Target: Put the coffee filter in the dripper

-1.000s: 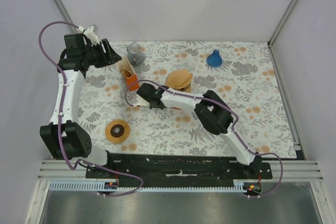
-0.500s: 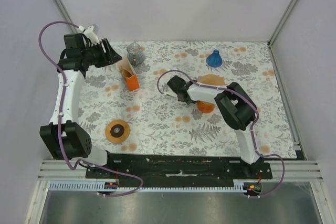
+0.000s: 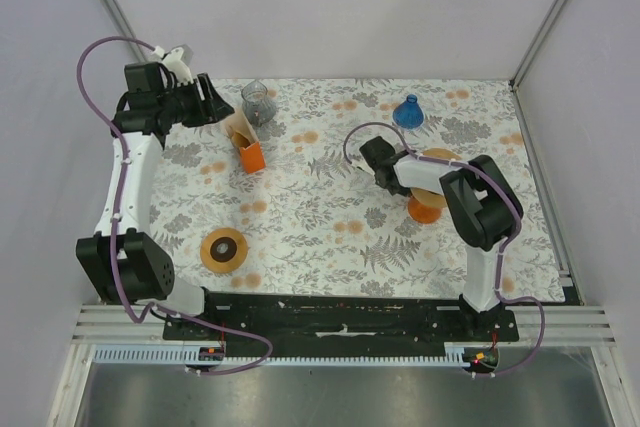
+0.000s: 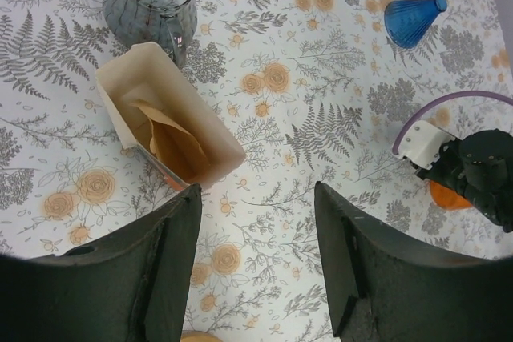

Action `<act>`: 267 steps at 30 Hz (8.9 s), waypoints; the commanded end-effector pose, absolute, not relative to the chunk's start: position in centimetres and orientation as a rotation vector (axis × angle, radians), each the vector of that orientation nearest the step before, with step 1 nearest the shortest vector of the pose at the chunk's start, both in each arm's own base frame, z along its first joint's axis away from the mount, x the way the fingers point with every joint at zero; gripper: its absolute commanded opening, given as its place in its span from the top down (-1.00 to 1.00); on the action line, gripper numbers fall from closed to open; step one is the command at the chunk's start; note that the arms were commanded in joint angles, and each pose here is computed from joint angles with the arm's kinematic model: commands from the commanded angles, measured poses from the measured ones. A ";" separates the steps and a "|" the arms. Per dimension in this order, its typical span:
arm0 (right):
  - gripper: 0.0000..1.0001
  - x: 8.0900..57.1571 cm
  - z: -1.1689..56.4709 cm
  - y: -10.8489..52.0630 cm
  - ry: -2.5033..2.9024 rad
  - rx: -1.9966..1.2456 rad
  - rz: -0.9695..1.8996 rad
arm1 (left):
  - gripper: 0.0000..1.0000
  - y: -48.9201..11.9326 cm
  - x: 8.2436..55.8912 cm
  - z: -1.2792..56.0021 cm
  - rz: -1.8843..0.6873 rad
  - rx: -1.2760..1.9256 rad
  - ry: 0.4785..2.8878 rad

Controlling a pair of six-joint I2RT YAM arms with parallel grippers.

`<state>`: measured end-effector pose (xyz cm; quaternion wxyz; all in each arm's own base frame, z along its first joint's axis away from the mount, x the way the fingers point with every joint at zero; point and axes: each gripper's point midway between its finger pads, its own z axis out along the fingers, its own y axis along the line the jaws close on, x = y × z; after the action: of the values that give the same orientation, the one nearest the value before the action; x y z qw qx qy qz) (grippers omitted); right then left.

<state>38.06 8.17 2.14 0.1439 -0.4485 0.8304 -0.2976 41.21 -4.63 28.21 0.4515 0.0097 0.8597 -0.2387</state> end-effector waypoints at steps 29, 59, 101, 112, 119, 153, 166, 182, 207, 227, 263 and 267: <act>-0.96 41.6 26.2 19.9 1.873 -0.888 -0.017 | -0.36 -10.8 61.8 14.0 0.176 0.519 2.247; -0.96 34.4 30.3 13.5 1.800 -0.692 -0.041 | 0.96 -26.8 35.2 10.8 -0.641 1.429 2.130; -0.96 30.5 29.9 15.8 1.760 -0.782 0.189 | 0.07 -1.3 23.1 8.8 -0.033 1.031 2.630; -0.96 30.1 30.3 15.7 1.736 -0.781 0.193 | 0.12 -0.2 22.6 4.8 0.063 0.988 2.632; -0.96 30.0 30.2 15.8 1.737 -0.788 0.199 | 0.13 -0.2 22.2 3.0 0.064 0.982 2.629; -0.95 20.3 35.3 34.3 1.093 -1.485 0.852 | 0.96 -17.5 20.1 29.9 -1.204 1.131 1.844; -0.76 19.0 34.5 39.3 1.037 -1.606 1.028 | 0.96 -19.1 18.8 30.9 -1.295 1.209 1.765; 1.00 21.3 31.0 38.4 1.343 -1.572 1.104 | 0.27 -18.1 23.5 29.5 -1.072 1.085 1.936; 1.00 29.5 25.0 35.4 2.091 -0.963 1.532 | -0.84 -19.0 34.0 23.7 -0.211 1.024 2.050; 0.89 30.4 24.8 34.9 2.131 -0.891 1.573 | 0.83 -21.5 31.9 19.8 -0.339 1.175 2.057; -0.96 37.3 28.9 21.8 2.141 -0.601 0.734 | 0.06 -24.5 32.2 12.4 -0.529 1.061 2.555; -0.96 37.8 30.3 20.9 2.102 -0.588 0.710 | -0.19 -24.6 32.4 12.8 -0.530 1.069 2.539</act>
<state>37.28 21.86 25.73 0.3494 -0.2248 0.8615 0.2918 31.50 -23.35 11.04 0.1428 0.3722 0.9015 -0.1685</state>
